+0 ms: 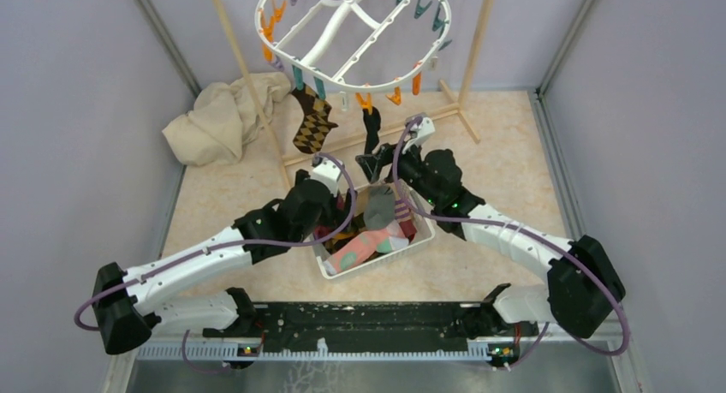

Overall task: Remove the socks clipped to the hanger
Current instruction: Remove the sock from the hanger.

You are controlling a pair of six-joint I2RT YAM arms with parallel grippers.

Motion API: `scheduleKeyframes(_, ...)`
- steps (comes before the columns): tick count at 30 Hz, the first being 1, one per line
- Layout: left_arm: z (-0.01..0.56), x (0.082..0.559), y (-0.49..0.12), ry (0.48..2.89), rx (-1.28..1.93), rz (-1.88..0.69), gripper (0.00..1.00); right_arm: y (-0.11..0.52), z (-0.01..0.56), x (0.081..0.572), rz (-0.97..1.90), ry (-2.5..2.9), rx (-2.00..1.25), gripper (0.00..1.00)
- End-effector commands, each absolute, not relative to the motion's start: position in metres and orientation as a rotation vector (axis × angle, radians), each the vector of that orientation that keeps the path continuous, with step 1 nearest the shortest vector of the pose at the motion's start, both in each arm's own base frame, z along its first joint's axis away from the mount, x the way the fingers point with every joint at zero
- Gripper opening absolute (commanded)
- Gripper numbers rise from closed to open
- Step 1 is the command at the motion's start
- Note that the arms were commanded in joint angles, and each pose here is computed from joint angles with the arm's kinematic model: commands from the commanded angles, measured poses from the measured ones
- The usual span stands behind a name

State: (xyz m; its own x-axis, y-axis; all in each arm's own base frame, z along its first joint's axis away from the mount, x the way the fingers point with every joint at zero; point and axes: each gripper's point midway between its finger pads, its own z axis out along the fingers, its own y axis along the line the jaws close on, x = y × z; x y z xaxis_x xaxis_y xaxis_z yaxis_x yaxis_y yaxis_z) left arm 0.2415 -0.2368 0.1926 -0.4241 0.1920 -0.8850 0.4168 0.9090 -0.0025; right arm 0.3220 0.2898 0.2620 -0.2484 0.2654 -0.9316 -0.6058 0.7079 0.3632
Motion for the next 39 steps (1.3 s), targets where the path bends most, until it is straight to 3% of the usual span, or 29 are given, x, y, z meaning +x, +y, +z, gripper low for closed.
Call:
scheduleKeyframes(1,0.206,0.245,-0.234,1.982,0.402,-0.285,0.99,0.302,0.297,0.327,0.857,1.502,-0.198,0.81)
scheduleKeyframes(5,0.215,0.244,-0.233,1.964,0.374,-0.315,0.99,0.301,0.286,0.341,0.815,1.521,-0.078,0.79)
scheduleKeyframes(14,0.225,0.239,-0.235,1.954,0.368,-0.368,0.99,0.312,0.291,0.369,0.811,1.493,0.046,0.60)
scheduleKeyframes(20,0.221,0.237,-0.232,1.968,0.369,-0.368,0.99,0.325,0.300,0.368,0.878,1.458,0.012,0.30)
scheduleKeyframes(25,0.219,0.235,-0.234,1.965,0.373,-0.383,0.99,0.326,0.313,0.356,0.951,1.424,-0.044,0.15)
scheduleKeyframes(30,0.220,0.237,-0.241,1.917,0.419,-0.437,0.99,0.320,0.329,0.338,1.094,1.410,-0.087,0.07)
scheduleKeyframes(39,0.231,0.264,-0.245,1.786,0.439,-0.668,0.99,0.312,0.343,0.310,1.314,1.432,-0.160,0.07)
